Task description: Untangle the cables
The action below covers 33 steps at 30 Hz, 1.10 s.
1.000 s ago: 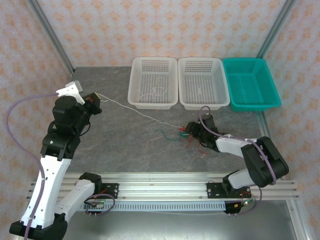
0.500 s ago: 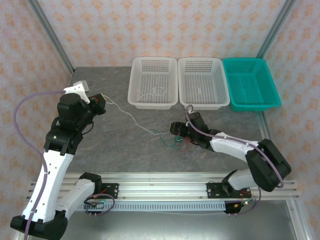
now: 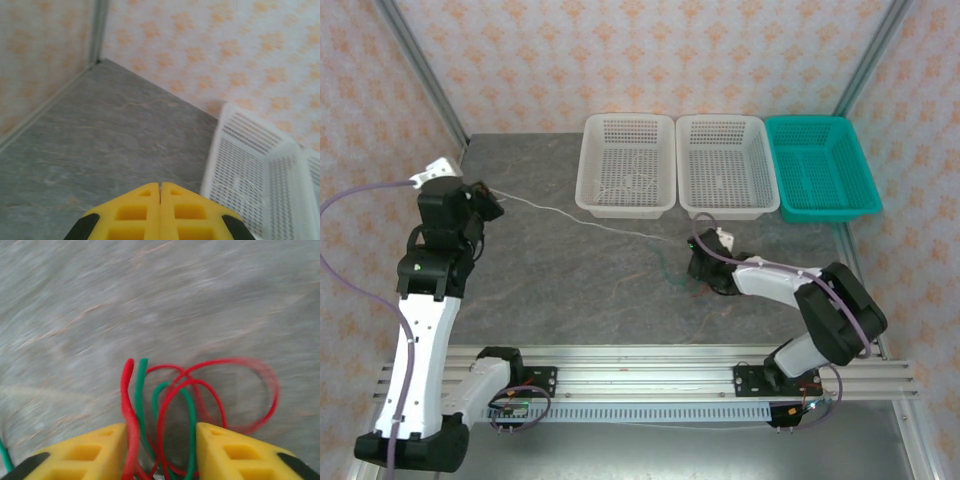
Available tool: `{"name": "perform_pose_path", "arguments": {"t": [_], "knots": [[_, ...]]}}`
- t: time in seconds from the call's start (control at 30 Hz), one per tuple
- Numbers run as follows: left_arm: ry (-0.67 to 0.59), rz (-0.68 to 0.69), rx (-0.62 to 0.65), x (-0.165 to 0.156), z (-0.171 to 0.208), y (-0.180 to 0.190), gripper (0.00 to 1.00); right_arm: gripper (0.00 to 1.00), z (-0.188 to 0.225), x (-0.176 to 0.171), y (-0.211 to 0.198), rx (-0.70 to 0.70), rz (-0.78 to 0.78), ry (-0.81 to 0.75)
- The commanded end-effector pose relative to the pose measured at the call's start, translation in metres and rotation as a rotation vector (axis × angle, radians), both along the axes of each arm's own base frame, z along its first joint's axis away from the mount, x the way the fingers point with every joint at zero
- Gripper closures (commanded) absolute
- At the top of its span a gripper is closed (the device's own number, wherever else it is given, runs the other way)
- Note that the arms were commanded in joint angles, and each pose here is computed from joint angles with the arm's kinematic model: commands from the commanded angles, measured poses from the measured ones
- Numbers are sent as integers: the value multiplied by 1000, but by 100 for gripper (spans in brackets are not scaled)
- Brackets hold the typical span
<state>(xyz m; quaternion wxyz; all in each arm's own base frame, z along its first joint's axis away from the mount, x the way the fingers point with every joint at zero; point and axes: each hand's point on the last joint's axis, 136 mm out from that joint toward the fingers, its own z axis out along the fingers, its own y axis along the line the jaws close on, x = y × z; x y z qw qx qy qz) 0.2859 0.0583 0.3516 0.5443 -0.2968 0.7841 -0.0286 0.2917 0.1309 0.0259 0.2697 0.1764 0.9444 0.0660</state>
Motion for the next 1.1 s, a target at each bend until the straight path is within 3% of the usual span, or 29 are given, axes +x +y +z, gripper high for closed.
{"name": "perform_pose_path", "arguments": {"t": [0.0, 0.1, 0.23, 0.43, 0.57, 0.7, 0.8, 0.93, 1.07], "knots": [[-9, 114, -72, -12, 4, 33, 100, 52, -9, -24, -61, -79, -210, 46], [-50, 99, -167, -7, 1, 40, 100, 51, -3, -22, -65, -11, -237, 24], [-76, -72, -296, 19, -10, 11, 100, 47, 9, -13, -48, 51, -142, -9], [0, -152, -369, 27, -42, -4, 100, 24, 61, 4, -13, 190, 9, -111], [23, -303, -388, 31, -42, -35, 100, 14, 117, 12, -8, 238, 46, -244], [42, -500, -309, 26, -14, -82, 100, 12, 169, 17, -16, 237, 38, -408], [-22, -602, -274, 17, 22, -111, 100, 8, 211, 18, -12, 266, 98, -544], [-98, -718, -254, 5, 63, -142, 100, 12, 259, 6, 40, 382, 399, -686], [-151, -804, -265, 1, 87, -170, 100, 14, 273, -16, 97, 449, 665, -756]]}}
